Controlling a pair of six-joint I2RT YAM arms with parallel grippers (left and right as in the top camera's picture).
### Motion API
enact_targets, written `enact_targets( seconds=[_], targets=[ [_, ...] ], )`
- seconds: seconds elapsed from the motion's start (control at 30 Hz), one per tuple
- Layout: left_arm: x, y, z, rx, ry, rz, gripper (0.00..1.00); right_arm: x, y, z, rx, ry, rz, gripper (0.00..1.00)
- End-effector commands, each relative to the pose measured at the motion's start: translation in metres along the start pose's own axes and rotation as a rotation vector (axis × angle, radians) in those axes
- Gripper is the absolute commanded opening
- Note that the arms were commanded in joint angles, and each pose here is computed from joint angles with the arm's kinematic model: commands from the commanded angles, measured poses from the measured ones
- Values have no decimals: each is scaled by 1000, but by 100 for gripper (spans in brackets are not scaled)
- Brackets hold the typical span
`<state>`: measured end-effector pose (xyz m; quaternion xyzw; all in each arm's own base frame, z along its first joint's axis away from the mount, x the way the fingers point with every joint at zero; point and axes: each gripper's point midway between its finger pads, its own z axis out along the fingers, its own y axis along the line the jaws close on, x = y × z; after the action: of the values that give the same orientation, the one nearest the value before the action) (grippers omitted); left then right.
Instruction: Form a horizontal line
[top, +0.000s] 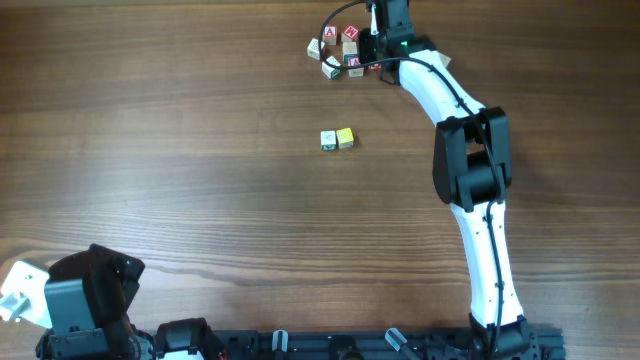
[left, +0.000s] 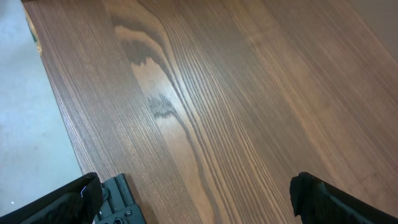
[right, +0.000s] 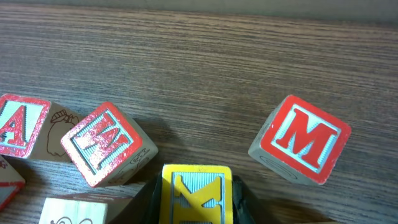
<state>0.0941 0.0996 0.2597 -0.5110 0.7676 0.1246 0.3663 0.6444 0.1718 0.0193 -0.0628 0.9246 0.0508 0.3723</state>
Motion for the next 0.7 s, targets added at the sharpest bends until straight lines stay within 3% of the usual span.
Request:
enact_targets(
  seconds=[0.0, 0.17, 0.37, 0.57, 0.67],
  targets=[
    [-1, 2, 0, -6, -8, -21, 100, -8, -2, -6, -2, 9, -5, 22],
    [-1, 2, 0, -6, -8, -21, 100, -76, 6, -65, -32, -87, -3, 21],
    [-1, 2, 0, -6, -8, -21, 100, -111, 8, -152, -36, -91, 30, 20],
    [-1, 2, 0, -6, -8, -21, 100, -72, 9, -215, -50, 121, 137, 20],
    [-1, 2, 0, -6, -8, -21, 100, -15, 12, -214, -60, 349, 155, 16]
  ],
)
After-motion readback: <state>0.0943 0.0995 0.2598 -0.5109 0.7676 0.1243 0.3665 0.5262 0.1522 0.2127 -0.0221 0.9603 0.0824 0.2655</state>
